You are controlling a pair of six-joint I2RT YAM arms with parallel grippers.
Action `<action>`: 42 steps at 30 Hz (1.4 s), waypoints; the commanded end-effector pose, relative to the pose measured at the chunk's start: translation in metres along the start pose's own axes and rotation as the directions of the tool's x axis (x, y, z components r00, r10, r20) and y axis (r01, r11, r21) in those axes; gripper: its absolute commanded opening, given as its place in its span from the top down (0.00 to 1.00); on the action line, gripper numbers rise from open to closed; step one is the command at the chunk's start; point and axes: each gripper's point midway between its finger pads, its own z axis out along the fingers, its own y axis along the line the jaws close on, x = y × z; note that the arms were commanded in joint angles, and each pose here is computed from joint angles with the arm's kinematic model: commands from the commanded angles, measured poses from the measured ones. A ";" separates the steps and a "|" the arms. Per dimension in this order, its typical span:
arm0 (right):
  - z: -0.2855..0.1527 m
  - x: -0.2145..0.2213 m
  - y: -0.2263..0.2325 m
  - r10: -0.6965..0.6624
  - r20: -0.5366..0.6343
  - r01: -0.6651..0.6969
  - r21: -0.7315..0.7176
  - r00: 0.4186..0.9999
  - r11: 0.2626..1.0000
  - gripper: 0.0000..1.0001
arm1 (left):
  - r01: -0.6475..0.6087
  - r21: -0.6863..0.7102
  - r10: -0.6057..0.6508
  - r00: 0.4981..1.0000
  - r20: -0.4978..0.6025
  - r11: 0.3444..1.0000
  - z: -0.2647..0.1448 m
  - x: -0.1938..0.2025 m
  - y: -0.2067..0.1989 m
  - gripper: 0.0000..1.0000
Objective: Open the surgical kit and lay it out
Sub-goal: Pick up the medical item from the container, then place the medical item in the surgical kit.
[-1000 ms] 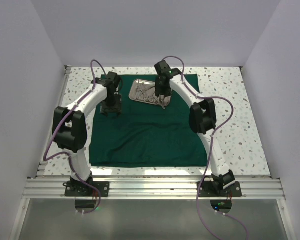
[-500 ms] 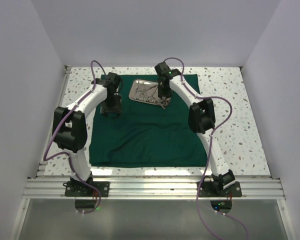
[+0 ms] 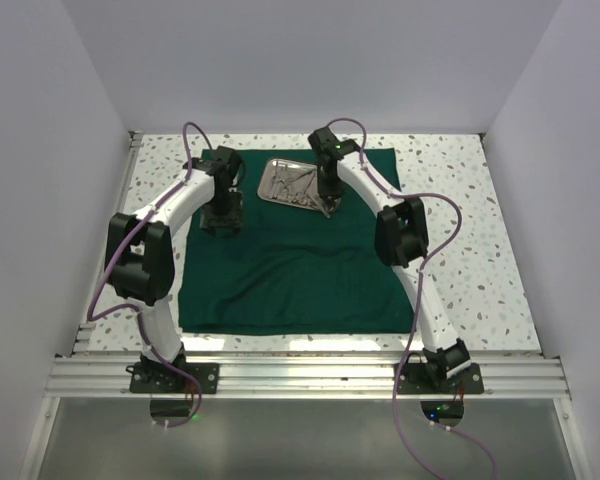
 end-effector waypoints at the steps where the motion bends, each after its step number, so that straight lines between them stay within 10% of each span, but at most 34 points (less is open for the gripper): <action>1: 0.035 0.035 -0.008 -0.042 -0.105 0.048 0.055 0.994 0.997 0.84 | -0.020 0.010 0.020 0.999 0.026 1.000 -0.006 -0.007 0.001 0.44; 4: 0.038 0.036 -0.012 -0.043 -0.107 0.051 0.076 0.993 0.996 1.00 | -0.025 0.012 0.025 0.999 0.023 1.000 -0.005 -0.008 0.000 0.44; 19: -0.094 -0.038 -0.017 0.029 0.163 -0.026 -0.021 0.986 0.999 1.00 | -0.028 0.074 0.017 0.990 0.142 0.997 -0.028 -0.066 -0.019 0.37; 30: -0.149 0.097 -0.058 0.048 0.034 -0.045 -0.084 0.998 0.995 1.00 | -0.013 0.145 -0.011 0.987 0.160 0.989 -0.017 -0.068 -0.034 0.35; 42: -0.067 0.216 -0.030 -0.016 -0.311 -0.041 -0.178 0.950 0.983 1.00 | -0.031 0.194 0.008 0.993 0.119 0.981 -0.004 -0.057 -0.043 0.39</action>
